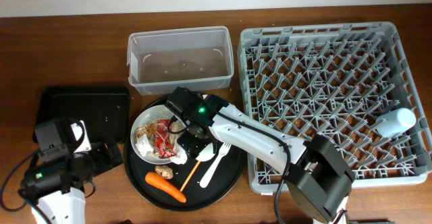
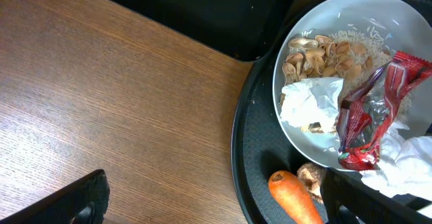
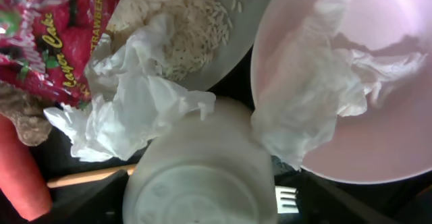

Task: Sort waste into correct bins and load items into the dishwasher rack
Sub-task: 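Grasp the white cup with the right gripper and place it in the rack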

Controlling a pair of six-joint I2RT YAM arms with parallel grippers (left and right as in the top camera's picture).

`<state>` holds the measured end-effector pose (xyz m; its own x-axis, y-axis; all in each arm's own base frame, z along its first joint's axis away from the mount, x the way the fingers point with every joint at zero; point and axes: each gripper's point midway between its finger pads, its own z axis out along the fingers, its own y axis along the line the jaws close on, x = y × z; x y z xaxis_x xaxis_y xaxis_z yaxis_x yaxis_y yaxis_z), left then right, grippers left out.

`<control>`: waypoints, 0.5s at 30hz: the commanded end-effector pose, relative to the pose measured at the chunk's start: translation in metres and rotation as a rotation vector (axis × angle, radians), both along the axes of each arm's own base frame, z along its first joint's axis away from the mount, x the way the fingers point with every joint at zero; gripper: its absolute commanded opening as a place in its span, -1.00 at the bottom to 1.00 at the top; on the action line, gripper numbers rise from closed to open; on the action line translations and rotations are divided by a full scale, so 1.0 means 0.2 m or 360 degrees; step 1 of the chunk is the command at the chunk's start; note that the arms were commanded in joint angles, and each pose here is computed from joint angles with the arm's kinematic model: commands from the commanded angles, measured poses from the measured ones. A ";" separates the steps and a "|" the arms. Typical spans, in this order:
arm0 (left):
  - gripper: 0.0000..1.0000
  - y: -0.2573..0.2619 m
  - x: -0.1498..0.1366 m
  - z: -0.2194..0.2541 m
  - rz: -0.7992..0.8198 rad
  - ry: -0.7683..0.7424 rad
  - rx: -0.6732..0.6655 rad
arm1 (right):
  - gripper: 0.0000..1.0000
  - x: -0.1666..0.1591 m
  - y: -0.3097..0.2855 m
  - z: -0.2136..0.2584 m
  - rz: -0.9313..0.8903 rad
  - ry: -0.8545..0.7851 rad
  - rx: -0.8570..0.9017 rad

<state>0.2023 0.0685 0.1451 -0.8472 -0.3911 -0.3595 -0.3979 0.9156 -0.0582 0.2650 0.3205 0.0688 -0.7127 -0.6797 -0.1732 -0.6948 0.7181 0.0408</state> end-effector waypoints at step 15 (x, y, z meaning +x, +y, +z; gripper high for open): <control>0.99 0.00 0.02 0.03 0.0021 -0.0043 -0.0010 | 0.10 0.04 -0.08 0.65 -0.0083 -0.0202 0.0257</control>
